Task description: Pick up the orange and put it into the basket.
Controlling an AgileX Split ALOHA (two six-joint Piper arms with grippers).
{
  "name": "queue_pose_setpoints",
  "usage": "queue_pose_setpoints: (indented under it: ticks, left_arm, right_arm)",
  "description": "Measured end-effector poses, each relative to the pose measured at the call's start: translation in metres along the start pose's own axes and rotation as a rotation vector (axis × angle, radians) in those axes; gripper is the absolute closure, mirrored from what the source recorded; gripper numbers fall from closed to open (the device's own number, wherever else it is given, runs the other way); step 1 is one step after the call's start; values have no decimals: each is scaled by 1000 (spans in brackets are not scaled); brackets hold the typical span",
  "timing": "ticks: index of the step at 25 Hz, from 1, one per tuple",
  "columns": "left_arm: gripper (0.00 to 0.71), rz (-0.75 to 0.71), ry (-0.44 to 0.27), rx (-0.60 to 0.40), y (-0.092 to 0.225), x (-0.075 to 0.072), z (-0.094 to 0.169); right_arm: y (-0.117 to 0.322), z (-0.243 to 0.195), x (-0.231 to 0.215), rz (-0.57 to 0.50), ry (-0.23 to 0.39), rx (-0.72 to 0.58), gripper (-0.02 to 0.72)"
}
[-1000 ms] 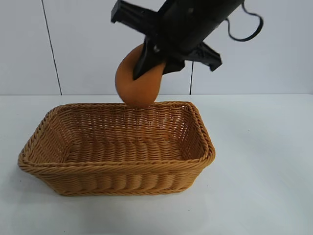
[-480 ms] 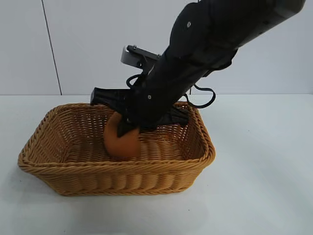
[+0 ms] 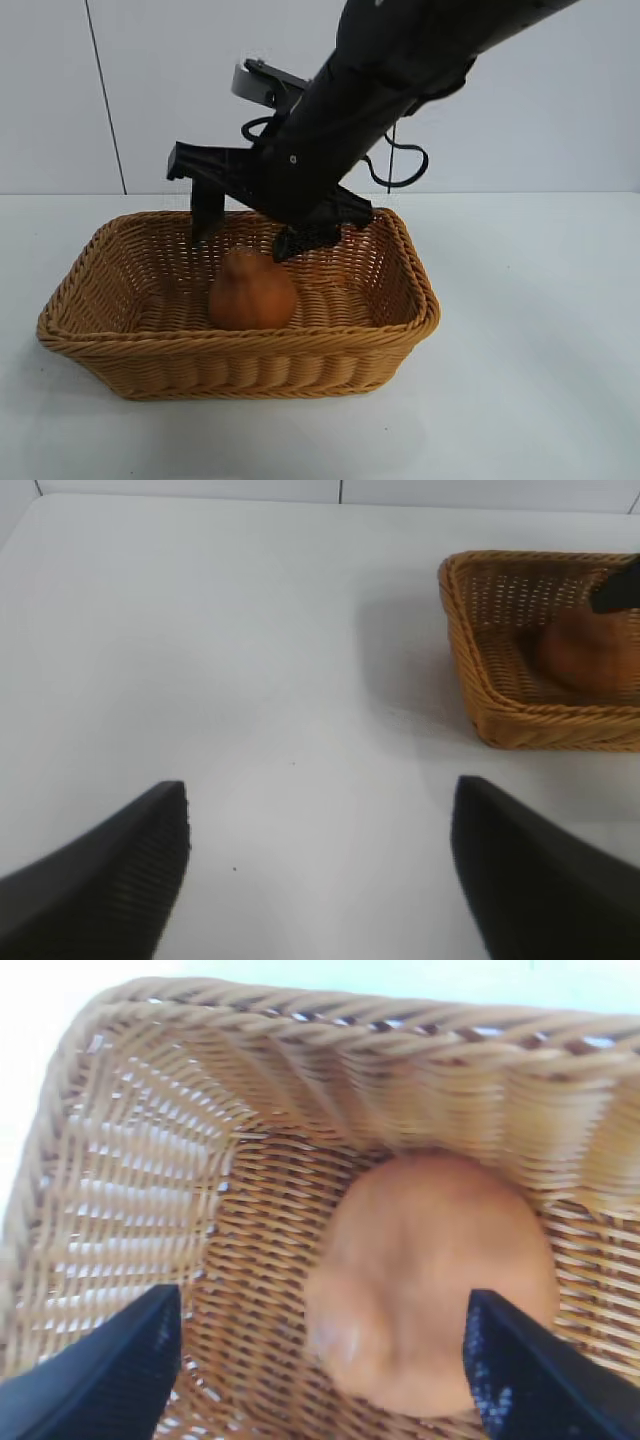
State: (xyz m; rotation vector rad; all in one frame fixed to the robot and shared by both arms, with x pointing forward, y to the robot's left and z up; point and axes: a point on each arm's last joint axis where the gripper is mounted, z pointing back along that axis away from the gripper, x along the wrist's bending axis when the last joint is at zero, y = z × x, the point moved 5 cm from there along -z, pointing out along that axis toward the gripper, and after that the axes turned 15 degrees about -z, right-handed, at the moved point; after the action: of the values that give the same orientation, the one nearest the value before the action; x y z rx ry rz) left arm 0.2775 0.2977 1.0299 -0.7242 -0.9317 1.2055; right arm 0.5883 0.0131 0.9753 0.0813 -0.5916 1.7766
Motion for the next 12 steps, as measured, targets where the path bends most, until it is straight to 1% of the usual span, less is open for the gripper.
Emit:
queue_pose_setpoints:
  ticks: [1, 3, 4, 5, 7, 9, 12]
  left_arm:
    - [185, 0, 0, 0, 0, 0, 0]
    - [185, 0, 0, 0, 0, 0, 0]
    - [185, 0, 0, 0, 0, 0, 0]
    - [185, 0, 0, 0, 0, 0, 0]
    - [185, 0, 0, 0, 0, 0, 0]
    - [185, 0, 0, 0, 0, 0, 0]
    - [185, 0, 0, 0, 0, 0, 0]
  right_arm:
    - [-2, 7, -1, 12, 26, 15, 146]
    - [-6, 21, -9, 38, 103, 42, 146]
    - [-8, 26, -14, 41, 142, 47, 146]
    - [-11, 31, -22, 41, 198, 51, 146]
    - [-14, 38, -38, 22, 272, 56, 146]
    - [-17, 42, -54, -8, 314, 63, 146]
    - [-27, 51, -87, -75, 351, 55, 146]
